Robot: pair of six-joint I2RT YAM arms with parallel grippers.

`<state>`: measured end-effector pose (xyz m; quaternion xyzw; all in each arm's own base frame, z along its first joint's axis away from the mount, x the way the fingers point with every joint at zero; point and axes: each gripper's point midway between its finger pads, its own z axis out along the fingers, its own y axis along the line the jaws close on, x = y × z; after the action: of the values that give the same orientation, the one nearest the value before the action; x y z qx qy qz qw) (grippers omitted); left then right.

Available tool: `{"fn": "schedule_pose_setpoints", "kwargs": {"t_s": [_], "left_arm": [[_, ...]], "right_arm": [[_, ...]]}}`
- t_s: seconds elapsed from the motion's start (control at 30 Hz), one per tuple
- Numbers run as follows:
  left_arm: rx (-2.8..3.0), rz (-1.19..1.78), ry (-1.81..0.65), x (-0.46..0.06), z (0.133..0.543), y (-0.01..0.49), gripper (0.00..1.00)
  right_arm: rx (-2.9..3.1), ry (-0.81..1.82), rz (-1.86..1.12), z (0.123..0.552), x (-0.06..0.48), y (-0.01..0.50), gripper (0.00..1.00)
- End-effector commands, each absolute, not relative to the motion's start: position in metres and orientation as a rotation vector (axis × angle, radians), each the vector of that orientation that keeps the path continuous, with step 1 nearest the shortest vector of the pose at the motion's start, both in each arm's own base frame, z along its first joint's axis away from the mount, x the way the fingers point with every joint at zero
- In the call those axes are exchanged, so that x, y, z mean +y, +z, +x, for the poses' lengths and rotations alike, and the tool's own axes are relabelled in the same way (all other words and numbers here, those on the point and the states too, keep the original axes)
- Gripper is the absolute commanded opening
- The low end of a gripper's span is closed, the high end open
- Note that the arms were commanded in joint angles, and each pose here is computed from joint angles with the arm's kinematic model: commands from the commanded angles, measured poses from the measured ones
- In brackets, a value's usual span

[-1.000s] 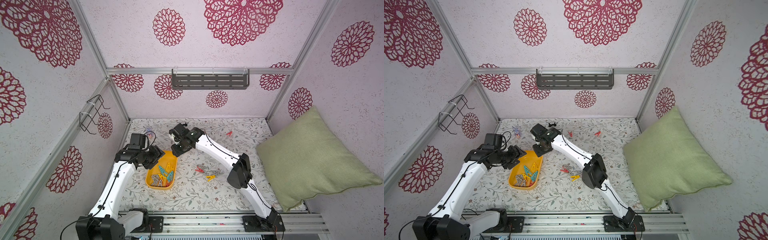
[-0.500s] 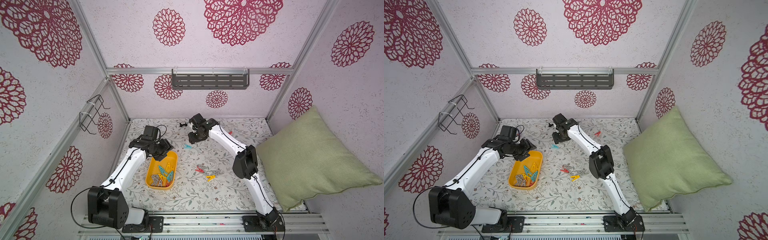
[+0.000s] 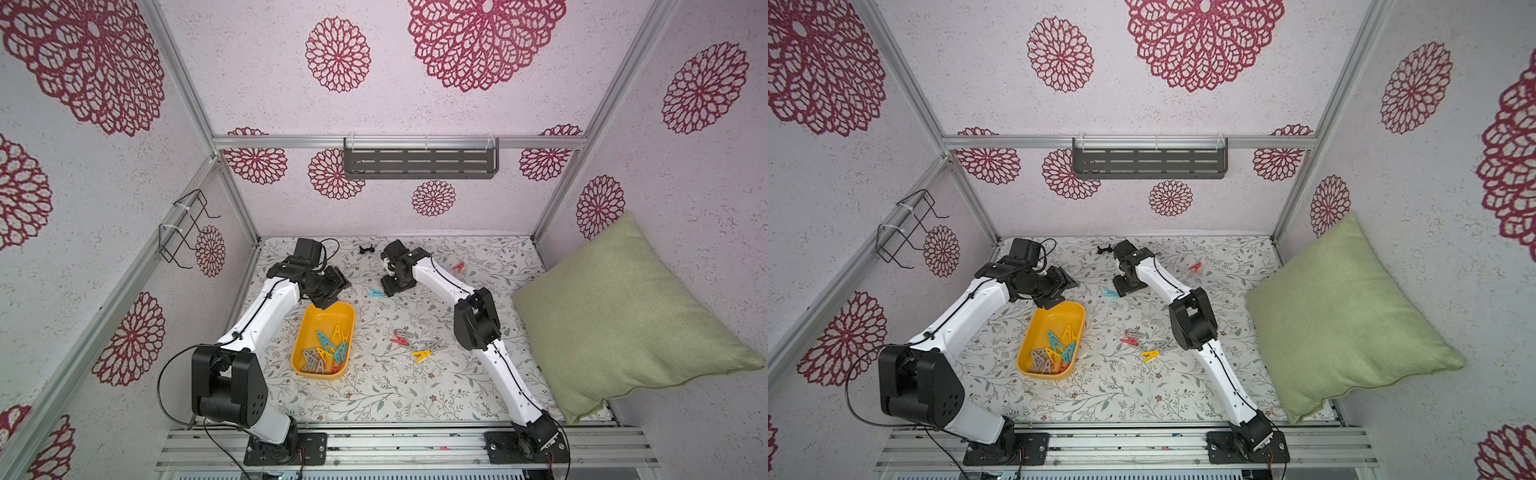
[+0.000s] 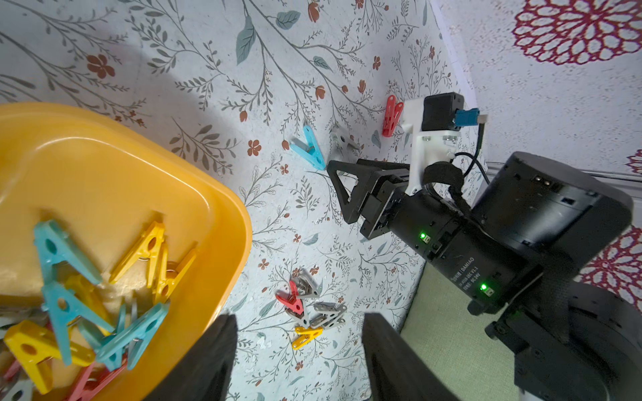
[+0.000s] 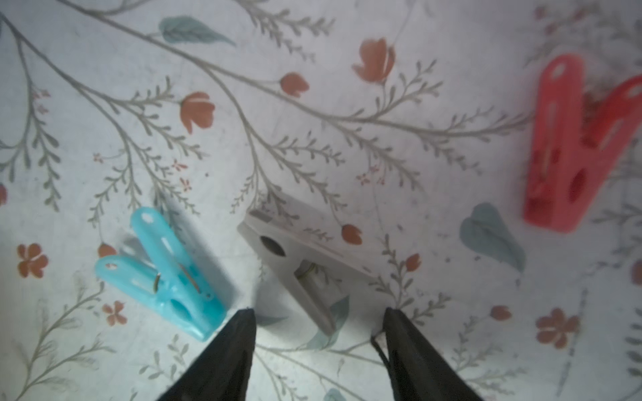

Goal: Put the clothespins into the storage box
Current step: Pick up the clothespin from the center of the board.

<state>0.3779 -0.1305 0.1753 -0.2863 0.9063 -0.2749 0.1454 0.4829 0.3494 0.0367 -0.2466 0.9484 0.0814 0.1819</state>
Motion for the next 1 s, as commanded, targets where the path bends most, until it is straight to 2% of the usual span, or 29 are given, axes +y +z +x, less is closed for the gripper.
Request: {"fn": "schedule_pose_setpoints", "kwargs": {"t_s": [0.0,0.43,0.67,0.83,0.97], "left_arm": [[2.623,-0.784,-0.806,-0.135,0.382,0.179,0.64],[2.633,-0.788,-0.796,-0.135,0.385,0.175,0.64],[2.635,-0.798,-0.786,-0.133,0.378,0.175,0.64],[2.619,-0.799,-0.779,-0.13,0.373,0.181,0.64],[2.595,-0.802,-0.77,-0.123,0.368,0.189,0.64]], "right_arm": [[2.643,0.226,-0.711,0.493,0.347,0.043,0.65],[2.671,0.333,-0.759,0.478,0.367,0.027,0.43],[2.666,0.344,-0.787,0.468,0.38,0.025,0.26],[2.639,0.375,-0.753,0.469,0.386,0.046,0.09],[2.572,0.387,-0.739,0.469,0.392,0.085,0.05]]}}
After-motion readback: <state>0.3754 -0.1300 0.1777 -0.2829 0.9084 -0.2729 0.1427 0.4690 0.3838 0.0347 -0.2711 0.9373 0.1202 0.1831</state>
